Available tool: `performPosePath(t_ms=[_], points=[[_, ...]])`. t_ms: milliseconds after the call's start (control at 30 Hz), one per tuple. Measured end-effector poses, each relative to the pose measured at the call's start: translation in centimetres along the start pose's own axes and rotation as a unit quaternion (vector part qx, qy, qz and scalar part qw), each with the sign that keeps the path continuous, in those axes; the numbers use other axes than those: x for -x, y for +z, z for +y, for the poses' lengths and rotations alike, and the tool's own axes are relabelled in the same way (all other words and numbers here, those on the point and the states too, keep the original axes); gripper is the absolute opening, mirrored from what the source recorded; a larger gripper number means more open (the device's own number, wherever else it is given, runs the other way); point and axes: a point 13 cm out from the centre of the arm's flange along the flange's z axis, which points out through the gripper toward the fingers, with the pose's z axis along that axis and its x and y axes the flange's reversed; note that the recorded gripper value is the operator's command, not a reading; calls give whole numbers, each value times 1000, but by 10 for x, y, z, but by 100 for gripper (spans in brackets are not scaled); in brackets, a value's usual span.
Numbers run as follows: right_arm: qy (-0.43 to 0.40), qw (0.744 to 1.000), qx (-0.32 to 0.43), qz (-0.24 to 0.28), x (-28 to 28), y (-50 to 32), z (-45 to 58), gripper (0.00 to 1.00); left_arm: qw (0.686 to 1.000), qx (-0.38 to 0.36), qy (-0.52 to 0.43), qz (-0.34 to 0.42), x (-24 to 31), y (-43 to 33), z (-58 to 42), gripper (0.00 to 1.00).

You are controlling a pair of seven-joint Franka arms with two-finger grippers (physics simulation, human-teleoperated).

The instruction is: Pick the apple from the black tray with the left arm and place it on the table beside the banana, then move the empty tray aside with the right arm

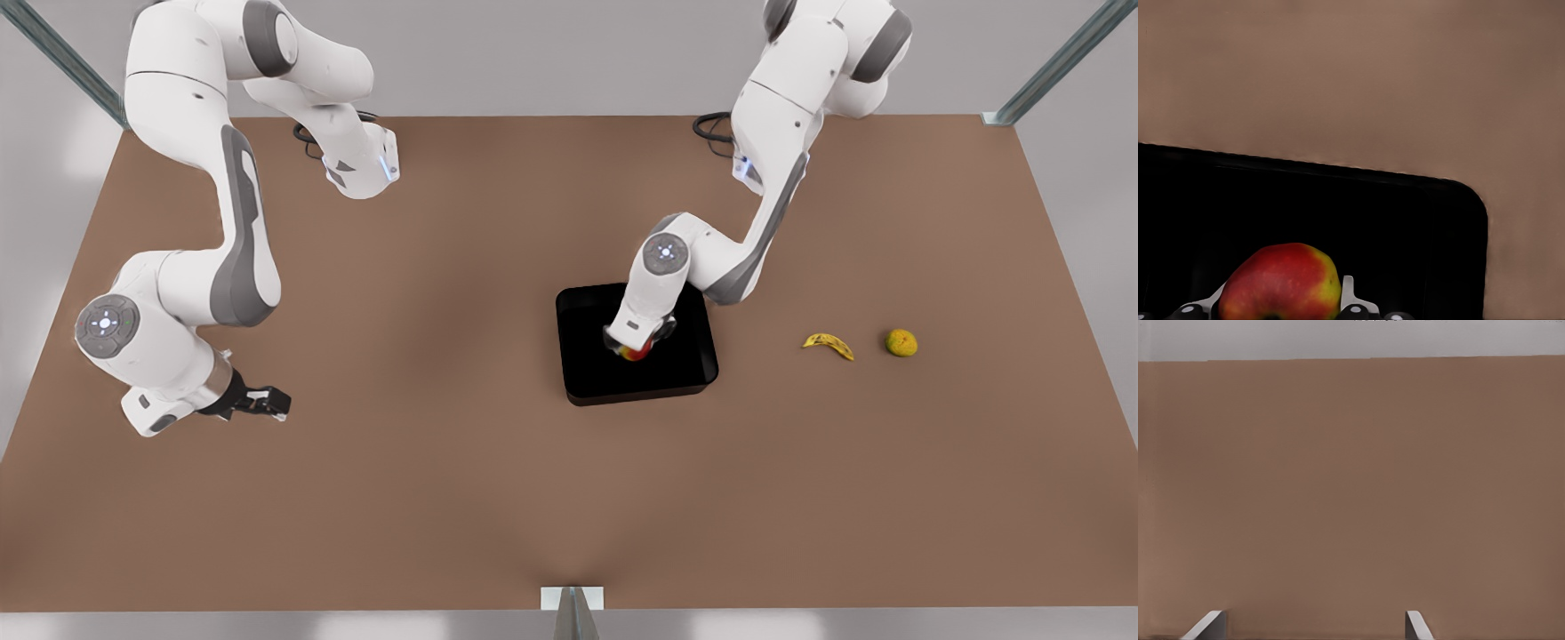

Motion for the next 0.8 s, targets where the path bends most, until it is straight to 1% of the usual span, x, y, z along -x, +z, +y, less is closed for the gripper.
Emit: performPosePath(t_ms=[33,100,167,200,267,367,400,433,533,633,667,700,733,767,800], points=[[-28,1000,2,-9,1,-14,40,100,1000,4,-23,-6,40,-31,16,63],[-92,995,6,-29,-9,-51,148,100,996,45,-77,1,111,-53,103,64],[-138,990,13,-39,-35,-81,240,100,987,97,-129,26,159,-41,218,65],[-150,988,15,-38,-49,-90,270,100,981,116,-146,47,169,-22,269,65],[-161,986,15,-29,-74,-95,308,100,973,138,-163,84,176,16,352,65],[-173,985,10,5,-124,-72,367,100,973,147,-134,121,164,63,395,65],[-169,985,12,22,-145,-56,384,100,974,147,-119,126,162,73,400,85],[-159,987,16,34,-160,-42,395,100,975,144,-107,129,162,78,404,100],[-106,992,39,52,-190,-8,424,100,980,134,-69,129,166,85,412,100],[-49,996,53,50,-205,31,437,100,986,117,-38,116,179,73,406,100],[-36,997,53,42,-208,44,439,100,990,95,-37,94,195,45,396,100],[-23,998,56,32,-209,52,443,100,996,62,-38,51,232,-16,374,100],[-12,998,60,21,-208,60,447,100,999,30,-30,1,271,-100,346,100],[-3,998,61,11,-207,68,450,100,999,2,-21,-37,280,-184,326,100],[5,998,63,1,-205,76,454,100,999,-14,-12,-51,264,-240,321,100]])
